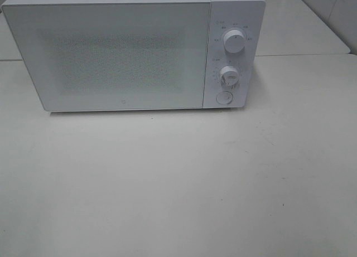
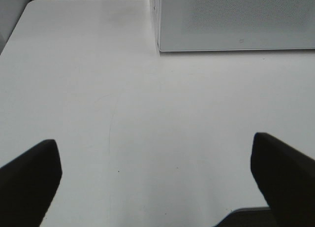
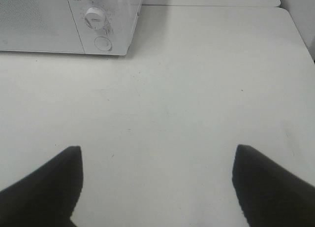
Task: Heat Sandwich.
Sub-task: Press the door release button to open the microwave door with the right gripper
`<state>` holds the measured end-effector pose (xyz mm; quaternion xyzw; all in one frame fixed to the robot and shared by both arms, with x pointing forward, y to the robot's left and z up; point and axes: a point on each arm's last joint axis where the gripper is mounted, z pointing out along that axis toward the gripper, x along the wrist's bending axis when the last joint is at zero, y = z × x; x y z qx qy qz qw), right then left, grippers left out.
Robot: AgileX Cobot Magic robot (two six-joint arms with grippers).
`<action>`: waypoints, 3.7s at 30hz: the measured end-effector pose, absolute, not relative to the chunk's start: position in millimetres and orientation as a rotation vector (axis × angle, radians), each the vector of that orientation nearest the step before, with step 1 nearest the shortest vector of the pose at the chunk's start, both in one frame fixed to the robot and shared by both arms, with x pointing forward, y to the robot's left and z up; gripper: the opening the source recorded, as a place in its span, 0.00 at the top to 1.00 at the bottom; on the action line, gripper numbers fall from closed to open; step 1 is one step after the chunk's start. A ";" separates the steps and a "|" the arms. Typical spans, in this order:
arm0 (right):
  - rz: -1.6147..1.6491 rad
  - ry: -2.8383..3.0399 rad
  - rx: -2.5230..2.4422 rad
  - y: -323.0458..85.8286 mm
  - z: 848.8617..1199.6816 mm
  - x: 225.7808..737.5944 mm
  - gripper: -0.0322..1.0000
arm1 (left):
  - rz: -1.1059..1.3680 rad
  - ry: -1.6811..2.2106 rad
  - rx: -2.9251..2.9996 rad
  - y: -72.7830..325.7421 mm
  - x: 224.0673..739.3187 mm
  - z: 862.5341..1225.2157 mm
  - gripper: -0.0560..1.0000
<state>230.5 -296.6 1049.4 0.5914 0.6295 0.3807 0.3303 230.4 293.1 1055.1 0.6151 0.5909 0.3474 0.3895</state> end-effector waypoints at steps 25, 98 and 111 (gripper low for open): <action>1.052 1.583 1.500 -294.0 1072.3 270.5 0.23 | 0.883 1.502 1.564 293.1 230.4 1055.1 0.03; 1.070 1.493 1.353 -211.7 941.0 462.3 0.23 | 0.883 1.502 1.564 293.1 230.4 1055.1 0.03; 1.079 1.547 1.378 -166.5 923.1 463.2 0.23 | 0.883 1.502 1.564 293.1 230.4 1055.1 0.03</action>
